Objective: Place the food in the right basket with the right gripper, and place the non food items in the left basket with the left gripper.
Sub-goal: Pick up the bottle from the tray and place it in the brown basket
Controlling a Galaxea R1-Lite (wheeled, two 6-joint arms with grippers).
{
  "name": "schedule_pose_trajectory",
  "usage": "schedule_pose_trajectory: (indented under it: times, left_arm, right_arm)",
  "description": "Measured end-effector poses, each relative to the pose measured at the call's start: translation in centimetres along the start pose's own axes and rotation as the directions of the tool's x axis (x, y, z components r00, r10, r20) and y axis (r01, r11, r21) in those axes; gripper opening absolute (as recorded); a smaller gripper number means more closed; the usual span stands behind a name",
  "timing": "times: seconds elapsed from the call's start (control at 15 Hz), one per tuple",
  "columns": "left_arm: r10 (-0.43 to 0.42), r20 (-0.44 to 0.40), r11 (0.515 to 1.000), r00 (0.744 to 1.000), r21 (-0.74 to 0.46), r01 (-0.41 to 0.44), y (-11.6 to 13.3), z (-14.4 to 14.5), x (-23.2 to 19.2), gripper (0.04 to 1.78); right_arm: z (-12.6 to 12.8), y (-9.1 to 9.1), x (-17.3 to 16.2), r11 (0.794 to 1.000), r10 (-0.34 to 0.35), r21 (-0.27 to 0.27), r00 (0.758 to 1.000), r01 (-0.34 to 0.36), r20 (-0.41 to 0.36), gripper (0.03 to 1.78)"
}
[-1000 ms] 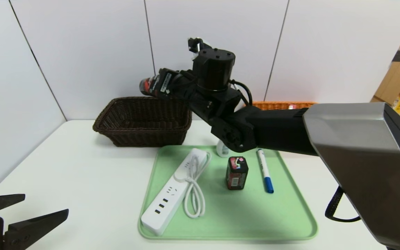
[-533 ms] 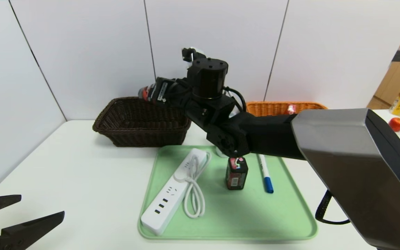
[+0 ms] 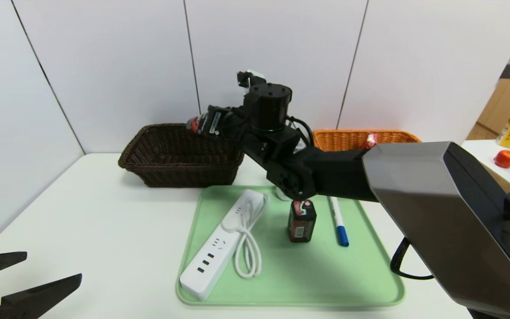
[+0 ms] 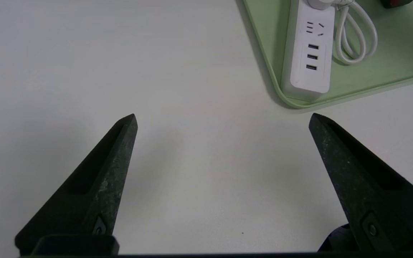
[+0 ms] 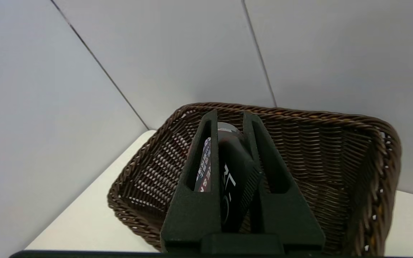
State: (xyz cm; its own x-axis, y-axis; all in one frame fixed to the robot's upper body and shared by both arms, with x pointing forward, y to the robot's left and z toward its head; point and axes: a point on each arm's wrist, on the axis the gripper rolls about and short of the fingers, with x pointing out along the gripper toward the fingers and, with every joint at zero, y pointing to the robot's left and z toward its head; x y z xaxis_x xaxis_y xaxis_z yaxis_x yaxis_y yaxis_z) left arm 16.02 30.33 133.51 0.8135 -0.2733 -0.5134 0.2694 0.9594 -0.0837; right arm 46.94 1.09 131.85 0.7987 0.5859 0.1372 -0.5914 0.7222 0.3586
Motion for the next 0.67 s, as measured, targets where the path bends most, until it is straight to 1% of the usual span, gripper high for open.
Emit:
schedule_pose_trajectory:
  times: [0.13,0.33,0.67]
  left_arm:
    - [-0.013,-0.004,1.000,1.000,0.001,0.013,0.0,0.0,0.0,1.69]
    - [-0.015,-0.006,1.000,1.000,0.000,0.015,0.0,0.0,0.1,1.69]
    - [-0.015,-0.010,1.000,1.000,0.005,0.015,0.0,-0.2,0.1,1.69]
  right_arm:
    - [-0.3,-0.4,0.2,1.000,-0.006,-0.004,1.000,0.006,0.001,0.26]
    - [-1.0,-0.6,0.4,1.000,-0.006,-0.010,1.000,0.006,-0.005,0.26]
    - [-1.2,-0.2,0.3,1.000,0.001,-0.004,1.000,-0.002,-0.008,0.26]
